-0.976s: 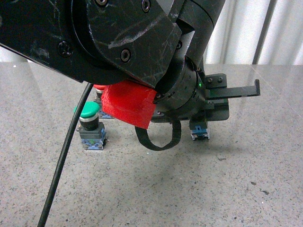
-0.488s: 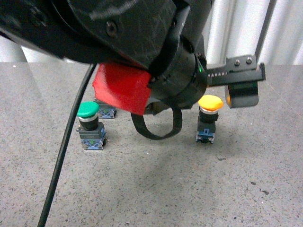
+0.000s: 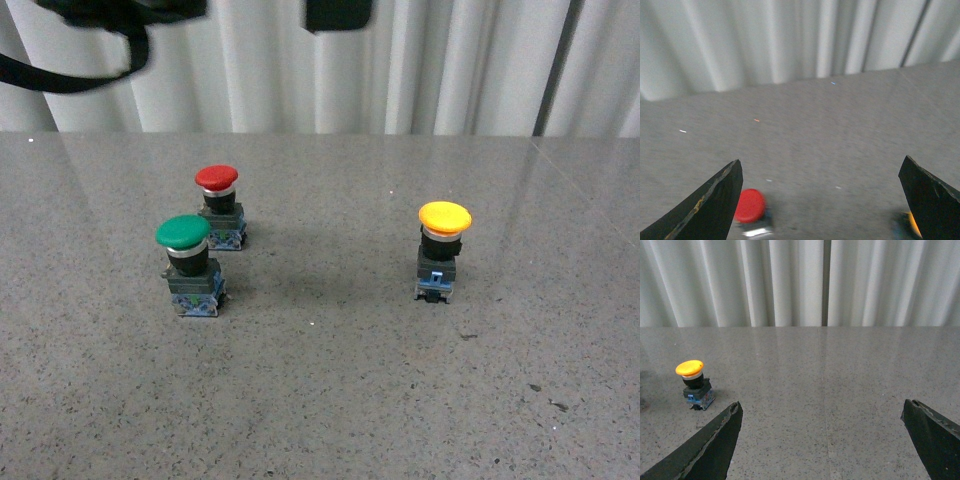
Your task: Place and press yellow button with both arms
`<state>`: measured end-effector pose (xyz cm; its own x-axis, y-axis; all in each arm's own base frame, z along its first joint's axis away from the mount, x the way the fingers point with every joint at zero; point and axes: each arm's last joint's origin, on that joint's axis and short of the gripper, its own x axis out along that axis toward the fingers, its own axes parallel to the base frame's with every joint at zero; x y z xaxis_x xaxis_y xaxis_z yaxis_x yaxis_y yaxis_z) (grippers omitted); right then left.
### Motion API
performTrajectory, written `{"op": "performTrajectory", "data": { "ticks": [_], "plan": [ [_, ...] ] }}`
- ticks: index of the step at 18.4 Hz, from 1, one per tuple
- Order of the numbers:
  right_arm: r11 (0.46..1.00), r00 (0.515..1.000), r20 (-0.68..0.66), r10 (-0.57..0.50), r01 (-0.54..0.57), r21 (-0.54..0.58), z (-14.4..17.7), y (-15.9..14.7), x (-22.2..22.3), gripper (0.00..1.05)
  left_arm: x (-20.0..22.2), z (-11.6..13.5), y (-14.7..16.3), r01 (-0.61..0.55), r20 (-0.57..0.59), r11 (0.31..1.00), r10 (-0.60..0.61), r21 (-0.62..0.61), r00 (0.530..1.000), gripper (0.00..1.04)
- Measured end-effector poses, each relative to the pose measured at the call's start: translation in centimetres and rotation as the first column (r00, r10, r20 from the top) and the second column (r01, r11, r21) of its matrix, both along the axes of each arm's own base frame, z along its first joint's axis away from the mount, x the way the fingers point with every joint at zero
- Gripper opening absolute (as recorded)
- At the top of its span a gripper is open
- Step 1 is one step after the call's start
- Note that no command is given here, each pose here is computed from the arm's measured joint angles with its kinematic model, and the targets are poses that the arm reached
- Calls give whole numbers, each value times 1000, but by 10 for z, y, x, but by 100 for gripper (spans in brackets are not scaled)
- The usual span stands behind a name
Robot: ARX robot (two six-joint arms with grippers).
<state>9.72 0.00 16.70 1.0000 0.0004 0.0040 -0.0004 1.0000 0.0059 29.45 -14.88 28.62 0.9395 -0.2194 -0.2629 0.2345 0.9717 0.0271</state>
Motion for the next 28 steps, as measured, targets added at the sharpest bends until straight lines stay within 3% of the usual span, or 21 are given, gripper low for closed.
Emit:
{"op": "performTrajectory", "data": {
  "ticks": [3,4,6,11,14,22,28],
  "plan": [
    [1000,1000,0,0,0,0,0,0,0,98,-33,24,44,-97,138,988,80,121,987,98],
    [1000,1000,0,0,0,0,0,0,0,98,-43,28,53,-154,217,984,132,87,967,93],
    [1000,1000,0,0,0,0,0,0,0,98,-84,16,90,-218,293,974,224,-54,930,70],
    [1000,1000,0,0,0,0,0,0,0,98,-115,-47,117,-220,231,973,230,-71,945,25],
    [1000,1000,0,0,0,0,0,0,0,98,-130,-60,128,-223,256,971,238,-85,937,4],
    [1000,1000,0,0,0,0,0,0,0,98,-156,-93,150,-242,246,967,256,-84,935,4],
    [1000,1000,0,0,0,0,0,0,0,98,-170,-106,149,-220,246,972,234,-84,941,4]
  ]
}}
